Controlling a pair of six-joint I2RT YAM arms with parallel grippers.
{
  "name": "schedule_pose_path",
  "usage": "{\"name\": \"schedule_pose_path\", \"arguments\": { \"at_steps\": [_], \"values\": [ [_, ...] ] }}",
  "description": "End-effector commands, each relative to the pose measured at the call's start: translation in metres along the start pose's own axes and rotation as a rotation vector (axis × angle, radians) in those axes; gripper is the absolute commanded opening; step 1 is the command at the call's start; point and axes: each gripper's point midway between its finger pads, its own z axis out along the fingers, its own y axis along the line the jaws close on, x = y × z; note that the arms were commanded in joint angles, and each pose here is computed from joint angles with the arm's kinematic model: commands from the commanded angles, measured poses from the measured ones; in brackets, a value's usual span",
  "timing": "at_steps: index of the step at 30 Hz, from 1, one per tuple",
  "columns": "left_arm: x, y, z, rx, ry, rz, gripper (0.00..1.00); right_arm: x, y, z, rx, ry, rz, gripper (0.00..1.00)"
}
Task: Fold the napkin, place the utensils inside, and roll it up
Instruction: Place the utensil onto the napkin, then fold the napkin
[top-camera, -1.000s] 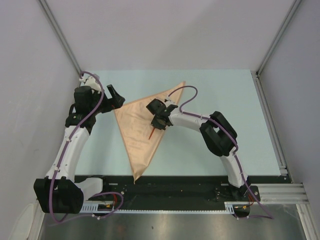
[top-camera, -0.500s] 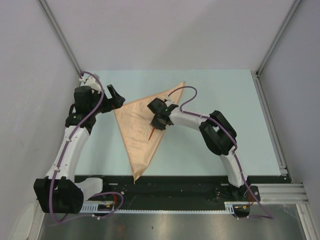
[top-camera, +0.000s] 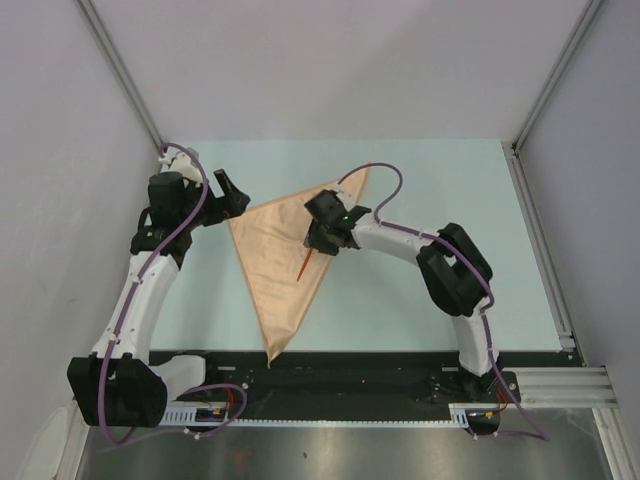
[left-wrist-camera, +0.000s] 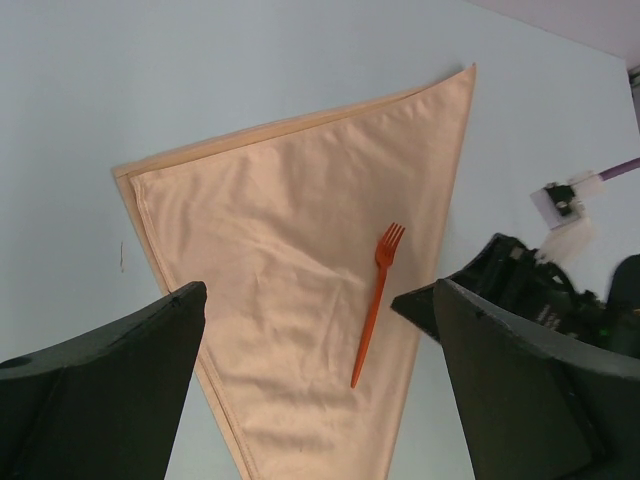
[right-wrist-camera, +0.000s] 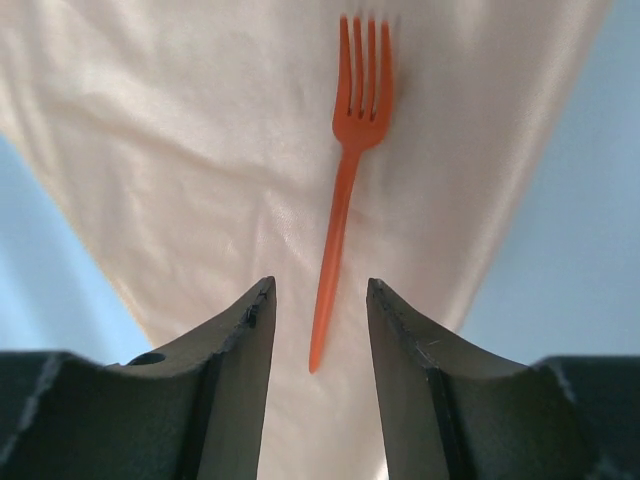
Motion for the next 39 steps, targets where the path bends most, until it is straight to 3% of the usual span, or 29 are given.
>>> {"name": "schedule_pose_path", "arguments": {
  "at_steps": [1, 7, 11, 12, 19, 28, 39],
  "values": [
    [-0.009, -0.002, -0.003, 0.009, -0.038, -0.002, 1.0, -0.079, -0.004, -0.044, -0.152, -0.158, -0.091, 0.47],
    [-0.009, 0.002, -0.002, -0.012, -0.038, 0.005, 1.0, -0.15, -0.04, -0.029, -0.311, -0.159, -0.148, 0.47],
    [-0.009, 0.007, -0.002, -0.034, -0.038, 0.011, 1.0, -0.184, -0.083, 0.009, -0.272, -0.124, -0.137, 0.46],
    [-0.009, 0.008, -0.001, -0.039, -0.038, 0.012, 1.0, -0.208, -0.087, 0.011, -0.274, -0.154, -0.126, 0.45],
    [-0.007, 0.016, 0.001, -0.074, -0.032, 0.028, 1.0, -0.254, -0.117, 0.057, -0.32, -0.138, -0.065, 0.42],
    [-0.005, 0.022, 0.005, -0.1, -0.017, 0.034, 1.0, -0.264, -0.129, 0.105, -0.343, -0.08, 0.012, 0.42],
    [-0.005, 0.021, 0.005, -0.097, -0.017, 0.036, 1.0, -0.269, -0.121, 0.123, -0.353, -0.079, 0.067, 0.43]
  ]
}}
